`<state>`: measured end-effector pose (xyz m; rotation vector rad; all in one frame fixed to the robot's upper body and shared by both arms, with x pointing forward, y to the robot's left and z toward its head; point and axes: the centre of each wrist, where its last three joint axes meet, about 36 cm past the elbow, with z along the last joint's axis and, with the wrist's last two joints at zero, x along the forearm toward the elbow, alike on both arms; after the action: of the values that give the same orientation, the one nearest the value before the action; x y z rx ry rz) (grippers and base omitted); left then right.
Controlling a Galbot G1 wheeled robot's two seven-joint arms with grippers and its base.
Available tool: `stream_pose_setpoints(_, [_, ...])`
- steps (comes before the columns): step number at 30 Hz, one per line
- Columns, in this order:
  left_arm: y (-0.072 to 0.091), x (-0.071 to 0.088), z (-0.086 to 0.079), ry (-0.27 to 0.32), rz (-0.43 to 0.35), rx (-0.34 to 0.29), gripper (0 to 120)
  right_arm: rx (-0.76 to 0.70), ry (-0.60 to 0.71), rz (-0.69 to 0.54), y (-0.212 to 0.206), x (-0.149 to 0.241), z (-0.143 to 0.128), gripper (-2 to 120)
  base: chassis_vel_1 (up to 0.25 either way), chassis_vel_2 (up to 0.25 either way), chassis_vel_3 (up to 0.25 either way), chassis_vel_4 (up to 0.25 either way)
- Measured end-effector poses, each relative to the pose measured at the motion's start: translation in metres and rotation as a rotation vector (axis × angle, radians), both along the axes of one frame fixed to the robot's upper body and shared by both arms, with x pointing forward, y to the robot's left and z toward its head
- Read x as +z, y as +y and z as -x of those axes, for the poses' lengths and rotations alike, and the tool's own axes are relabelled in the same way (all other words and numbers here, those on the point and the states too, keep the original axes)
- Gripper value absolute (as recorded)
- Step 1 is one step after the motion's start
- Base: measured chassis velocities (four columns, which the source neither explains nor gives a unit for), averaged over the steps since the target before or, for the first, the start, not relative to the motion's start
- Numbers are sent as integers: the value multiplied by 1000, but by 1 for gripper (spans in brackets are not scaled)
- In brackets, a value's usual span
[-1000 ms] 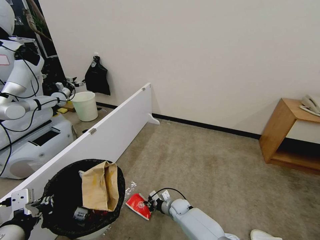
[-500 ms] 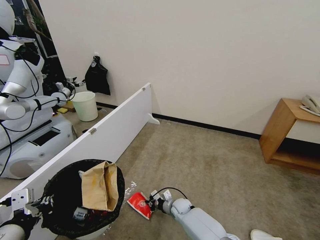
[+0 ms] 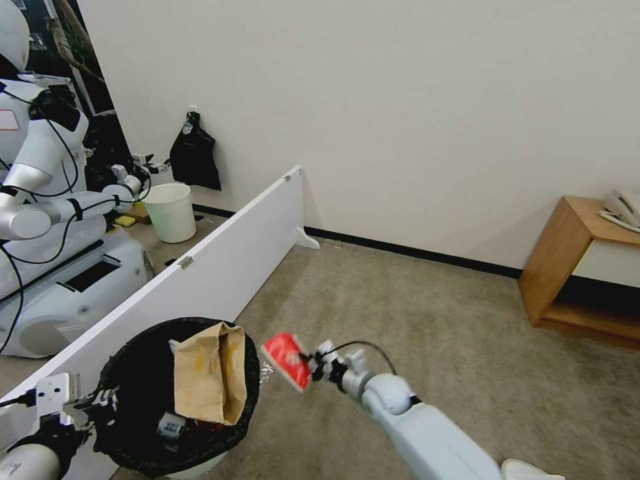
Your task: Pick up the trash bin, then pick up the garbage from the floor and place it into the trash bin.
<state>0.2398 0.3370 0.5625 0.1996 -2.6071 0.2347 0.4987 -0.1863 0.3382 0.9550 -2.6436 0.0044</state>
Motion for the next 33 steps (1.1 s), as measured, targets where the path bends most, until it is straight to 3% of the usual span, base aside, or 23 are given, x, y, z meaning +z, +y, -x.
stream_pose_setpoints(2, [-4,1,-1,-4,1,-16,4,-42,-66,13,-42,38,18,0,0,0,0,0])
stream_pose_setpoints(3, [-4,1,-1,-4,1,-16,4,-42,-66,13,-42,38,18,0,0,0,0,0])
stream_pose_setpoints(4, [-5,3,-1,-7,-1,-23,4,-52,-117,0,-54,65,26,0,0,0,0,0])
stream_pose_setpoints(5, [-5,3,-1,-7,-1,-23,4,-52,-117,0,-54,65,26,0,0,0,0,0])
stream_pose_setpoints(9, [-5,3,-2,-6,-4,-27,4,-49,-240,-102,-68,137,38,0,0,0,0,0])
stream_pose_setpoints(15, [-6,2,-1,-3,-1,-27,4,4,-348,-217,-63,205,52,0,0,0,0,0])
stream_pose_setpoints(21, [-5,-2,-1,10,4,-21,4,117,-434,-261,-52,252,69,0,0,0,0,0])
stream_pose_setpoints(27, [-5,-2,0,11,6,-19,4,201,-471,-278,-43,272,75,0,0,0,0,0])
stream_pose_setpoints(33, [-5,-3,0,11,7,-14,4,368,-480,-337,2,292,72,0,0,0,0,0])
